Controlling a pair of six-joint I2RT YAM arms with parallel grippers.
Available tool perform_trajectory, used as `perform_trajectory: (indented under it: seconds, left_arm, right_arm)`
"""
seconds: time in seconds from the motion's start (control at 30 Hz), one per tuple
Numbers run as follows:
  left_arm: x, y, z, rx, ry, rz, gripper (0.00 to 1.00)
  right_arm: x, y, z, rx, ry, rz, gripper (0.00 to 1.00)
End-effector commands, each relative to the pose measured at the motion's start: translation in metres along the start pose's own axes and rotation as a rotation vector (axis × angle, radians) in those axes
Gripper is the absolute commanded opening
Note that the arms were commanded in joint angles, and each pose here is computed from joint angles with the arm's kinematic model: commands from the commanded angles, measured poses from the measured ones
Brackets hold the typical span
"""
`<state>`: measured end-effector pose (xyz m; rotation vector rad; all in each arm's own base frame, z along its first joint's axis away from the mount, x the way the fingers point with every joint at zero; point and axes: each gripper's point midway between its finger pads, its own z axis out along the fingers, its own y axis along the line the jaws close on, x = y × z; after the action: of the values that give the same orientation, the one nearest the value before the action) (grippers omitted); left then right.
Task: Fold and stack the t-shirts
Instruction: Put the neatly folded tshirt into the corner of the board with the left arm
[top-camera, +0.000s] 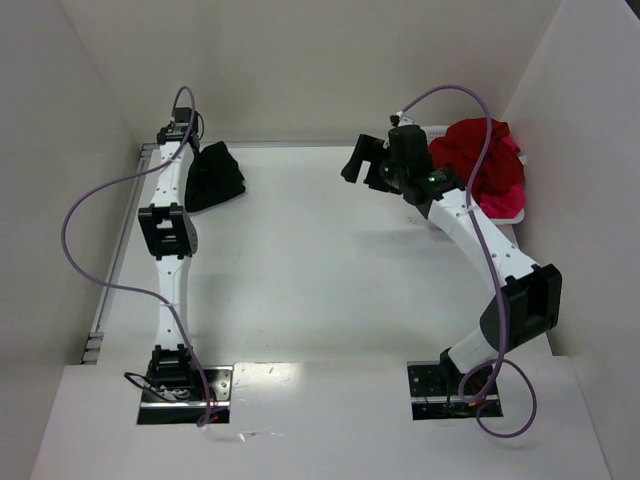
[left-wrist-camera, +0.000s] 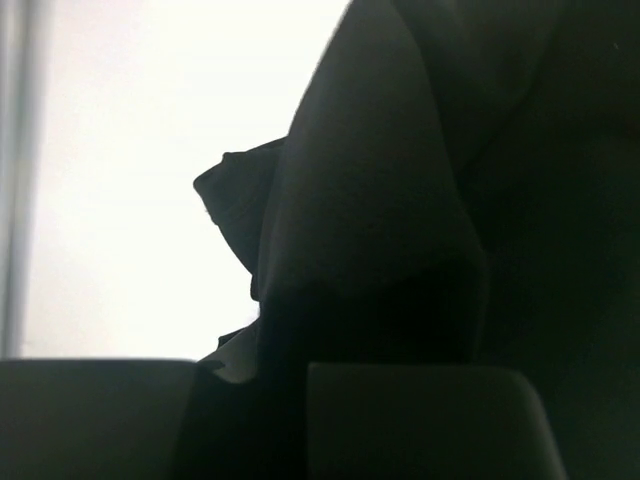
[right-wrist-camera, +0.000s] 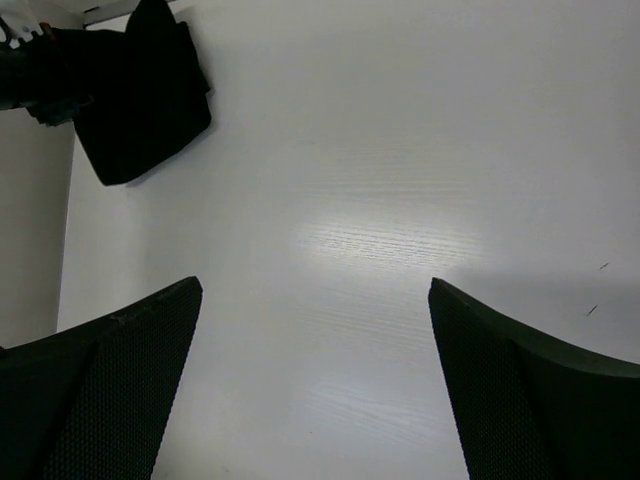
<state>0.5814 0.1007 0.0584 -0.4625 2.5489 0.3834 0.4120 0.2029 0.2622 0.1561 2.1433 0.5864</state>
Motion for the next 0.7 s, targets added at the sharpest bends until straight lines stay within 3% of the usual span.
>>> perform_trajectory:
  seconds: [0.0, 0.17, 0.2, 0.23, 0.37, 0.5, 0.67]
  left_arm:
    - [-0.014, 0.033, 0.005, -0.098, -0.043, 0.001, 0.05]
    - [-0.023, 0.074, 0.014, -0.141, -0.056, -0.063, 0.15]
    - [-0.023, 0.079, 0.015, -0.146, -0.055, -0.081, 0.25]
    - [-0.023, 0.088, 0.016, -0.165, -0.054, -0.101, 0.48]
    - [-0.042, 0.103, -0.002, -0.163, -0.112, -0.174, 0.81]
    - [-0.065, 0.118, -0.029, -0.149, -0.187, -0.226, 0.95]
    - [-0.082, 0.095, -0.069, 0.007, -0.230, -0.219, 0.98]
  right_arm:
    - [-0.007, 0.001, -0.010, -0.011, -0.032, 0.021, 1.00]
    - [-0.004, 0.003, -0.008, -0.020, -0.026, 0.042, 1.00]
    - [-0.004, 0.003, -0.008, -0.020, -0.026, 0.052, 1.00]
    - [-0.005, 0.006, -0.008, -0.033, -0.029, 0.051, 1.00]
    - [-0.001, 0.010, -0.008, -0.058, -0.012, 0.069, 1.00]
    - [0.005, 0.011, -0.004, -0.069, 0.007, 0.078, 1.00]
    - [0.008, 0.009, -0.008, -0.075, -0.002, 0.078, 1.00]
